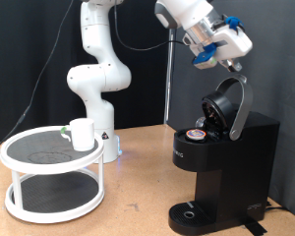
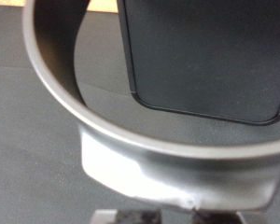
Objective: Make a cup of coffee with the keurig machine
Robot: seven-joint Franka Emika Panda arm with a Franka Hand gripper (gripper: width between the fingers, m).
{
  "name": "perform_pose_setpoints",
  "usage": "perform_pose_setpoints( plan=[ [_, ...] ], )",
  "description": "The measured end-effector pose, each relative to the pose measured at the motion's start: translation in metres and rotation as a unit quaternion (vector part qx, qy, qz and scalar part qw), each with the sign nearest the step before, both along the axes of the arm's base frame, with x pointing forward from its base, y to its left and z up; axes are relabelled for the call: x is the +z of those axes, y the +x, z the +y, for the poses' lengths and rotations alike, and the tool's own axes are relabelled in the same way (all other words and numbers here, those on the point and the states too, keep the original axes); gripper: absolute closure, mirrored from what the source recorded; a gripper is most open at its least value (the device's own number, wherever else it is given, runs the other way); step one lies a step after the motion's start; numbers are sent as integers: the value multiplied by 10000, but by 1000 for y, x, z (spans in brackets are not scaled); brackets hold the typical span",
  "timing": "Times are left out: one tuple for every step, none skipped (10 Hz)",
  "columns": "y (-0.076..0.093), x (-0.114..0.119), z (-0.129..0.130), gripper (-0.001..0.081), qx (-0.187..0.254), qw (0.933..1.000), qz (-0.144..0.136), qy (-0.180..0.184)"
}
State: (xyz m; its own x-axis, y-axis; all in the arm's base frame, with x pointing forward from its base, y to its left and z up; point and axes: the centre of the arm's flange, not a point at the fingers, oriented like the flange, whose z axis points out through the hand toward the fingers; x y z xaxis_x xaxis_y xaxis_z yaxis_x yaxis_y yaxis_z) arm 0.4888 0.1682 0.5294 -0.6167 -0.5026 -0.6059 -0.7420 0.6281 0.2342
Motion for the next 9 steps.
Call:
perform_pose_setpoints(
  plan=[
    [0,-3,8,806,11,10000,-25,-21],
    [0,-3,13,806,29,10000,-54,-32],
    [1,-4,18,806,51,10000,-51,-33],
    [1,-6,21,806,71,10000,-40,-37],
    [2,-7,23,806,68,10000,-31,-37],
    [2,-7,24,806,61,10000,-21,-36],
    [2,-7,25,806,58,10000,-17,-35],
    [2,-8,24,806,56,10000,-16,-35],
    [2,-7,24,806,50,10000,-17,-32]
  ],
)
